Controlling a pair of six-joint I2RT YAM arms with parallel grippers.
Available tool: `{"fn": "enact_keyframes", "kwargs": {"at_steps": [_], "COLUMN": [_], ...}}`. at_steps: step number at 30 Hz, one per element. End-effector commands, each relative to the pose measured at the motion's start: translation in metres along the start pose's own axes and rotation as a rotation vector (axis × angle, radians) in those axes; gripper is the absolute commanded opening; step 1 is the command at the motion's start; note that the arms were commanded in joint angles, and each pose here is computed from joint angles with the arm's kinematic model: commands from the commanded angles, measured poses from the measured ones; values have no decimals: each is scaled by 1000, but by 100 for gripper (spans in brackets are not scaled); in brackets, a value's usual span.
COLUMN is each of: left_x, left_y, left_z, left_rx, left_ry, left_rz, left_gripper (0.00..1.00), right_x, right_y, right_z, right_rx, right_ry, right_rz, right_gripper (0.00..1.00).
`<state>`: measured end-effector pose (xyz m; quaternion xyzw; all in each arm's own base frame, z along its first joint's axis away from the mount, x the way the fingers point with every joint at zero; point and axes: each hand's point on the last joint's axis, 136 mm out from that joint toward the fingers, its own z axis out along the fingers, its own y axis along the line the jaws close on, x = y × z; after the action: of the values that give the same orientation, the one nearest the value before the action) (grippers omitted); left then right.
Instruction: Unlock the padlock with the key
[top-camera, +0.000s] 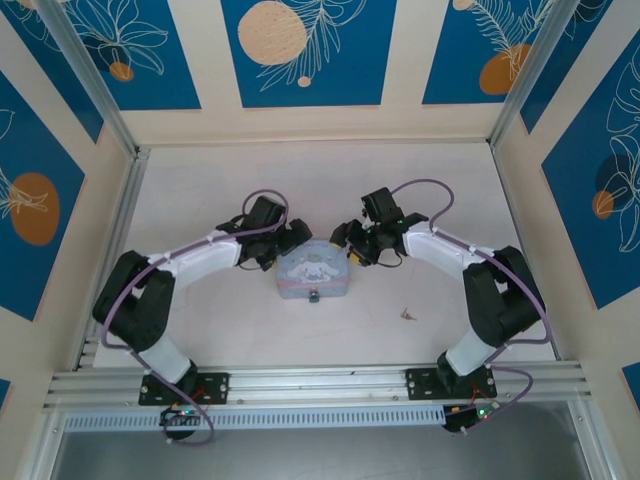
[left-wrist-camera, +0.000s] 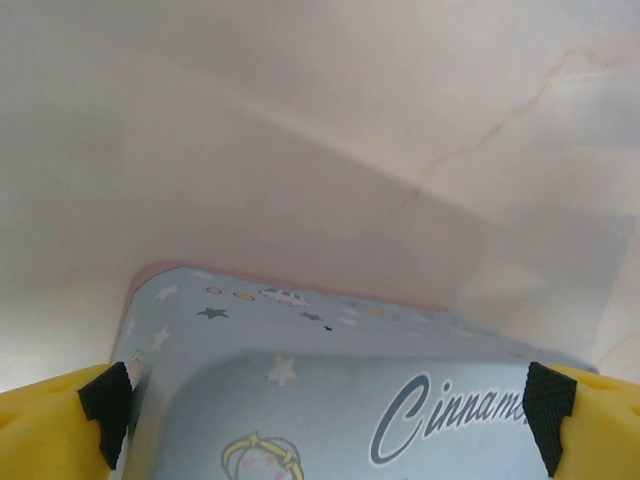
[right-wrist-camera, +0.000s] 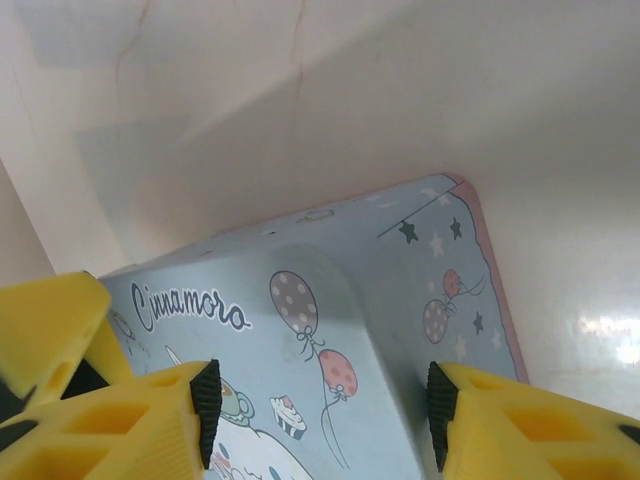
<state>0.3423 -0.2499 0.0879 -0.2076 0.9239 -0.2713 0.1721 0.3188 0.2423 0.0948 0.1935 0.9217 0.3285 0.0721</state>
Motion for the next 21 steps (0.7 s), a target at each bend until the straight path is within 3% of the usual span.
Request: {"fn": "enact_keyframes", "kwargs": {"at_steps": [1, 11, 17, 21], "left_x": [-12, -32, -40, -55], "left_y": [-63, -56, -39, -27], "left_z": [-1, 20, 20, 7], "left_rx": [207, 186, 171, 172], "left_ry": [-5, -25, -45, -79], "left_rz": [74, 74, 61, 68], "left_gripper": [100, 100, 100, 100], "right_x": [-13, -61, -69, -70], "right_y": [37, 44, 31, 20], "right_z": [2, 9, -3, -36], "right_rx": [-116, -146, -118, -102], "right_ry": [2, -50, -119, -194], "right_rz": [25, 137, 127, 96], "right_gripper": [59, 61, 83, 87]}}
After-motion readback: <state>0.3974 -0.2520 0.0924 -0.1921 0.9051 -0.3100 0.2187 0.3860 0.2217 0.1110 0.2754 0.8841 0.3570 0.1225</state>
